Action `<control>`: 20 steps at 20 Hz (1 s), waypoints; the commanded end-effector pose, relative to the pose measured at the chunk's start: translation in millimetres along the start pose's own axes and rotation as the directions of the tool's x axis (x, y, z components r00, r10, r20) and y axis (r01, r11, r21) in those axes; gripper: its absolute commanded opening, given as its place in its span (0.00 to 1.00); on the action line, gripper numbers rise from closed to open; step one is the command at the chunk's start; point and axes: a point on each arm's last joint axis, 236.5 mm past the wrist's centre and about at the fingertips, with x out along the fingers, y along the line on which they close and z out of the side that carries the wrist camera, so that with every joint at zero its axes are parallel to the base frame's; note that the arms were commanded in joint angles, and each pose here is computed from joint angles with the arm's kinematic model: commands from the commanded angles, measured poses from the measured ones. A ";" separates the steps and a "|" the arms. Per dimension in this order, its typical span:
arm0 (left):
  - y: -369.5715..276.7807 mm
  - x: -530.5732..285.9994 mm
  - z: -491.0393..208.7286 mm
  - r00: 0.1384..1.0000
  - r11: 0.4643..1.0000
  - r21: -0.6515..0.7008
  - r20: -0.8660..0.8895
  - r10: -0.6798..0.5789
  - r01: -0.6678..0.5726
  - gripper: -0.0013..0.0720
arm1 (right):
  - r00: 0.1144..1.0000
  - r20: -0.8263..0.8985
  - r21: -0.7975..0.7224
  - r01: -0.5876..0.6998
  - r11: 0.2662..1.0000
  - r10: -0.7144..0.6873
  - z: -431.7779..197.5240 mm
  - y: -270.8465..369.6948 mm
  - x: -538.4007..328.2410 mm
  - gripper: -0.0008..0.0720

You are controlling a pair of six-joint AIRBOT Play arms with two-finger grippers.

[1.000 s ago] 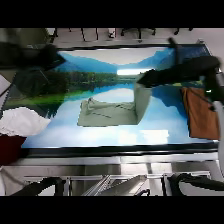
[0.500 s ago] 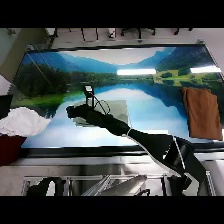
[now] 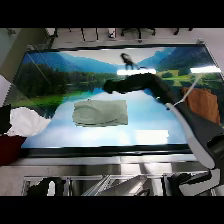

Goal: Fold the shirts.

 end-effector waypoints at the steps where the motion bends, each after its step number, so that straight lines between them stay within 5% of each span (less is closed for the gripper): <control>1: -3.8 -6.6 3.3 1.000 1.000 0.008 0.008 -0.005 0.005 0.03 | 0.975 -0.218 0.178 0.084 0.980 -0.044 -40.7 -89.5 -55.9 0.93; 4: -0.8 2.4 -4.7 0.999 1.000 -0.003 -0.042 -0.003 0.003 0.03 | 0.951 -0.307 0.258 0.112 0.960 -0.028 -71.7 -128.7 -29.0 0.93; 8: -2.9 23.5 -25.5 0.986 0.998 -0.047 -0.163 -0.039 0.032 0.03 | 0.935 -0.318 0.365 -0.030 0.930 0.155 -87.9 -116.2 23.3 0.92; 17: -45.1 58.3 -54.5 0.934 0.982 -0.028 -0.305 -0.188 0.188 0.03 | 0.926 -0.353 0.357 0.000 0.934 0.135 -114.5 -111.8 76.9 0.92; 18: -51.0 61.6 -57.4 0.927 0.978 -0.025 -0.316 -0.204 0.207 0.03 | 0.926 -0.350 0.356 -0.008 0.935 0.141 -114.4 -106.5 79.7 0.79; 20: -61.3 67.9 -63.2 0.913 0.971 -0.021 -0.336 -0.231 0.238 0.03 | 0.925 -0.352 0.337 -0.018 0.941 0.144 -114.4 -98.4 82.8 0.06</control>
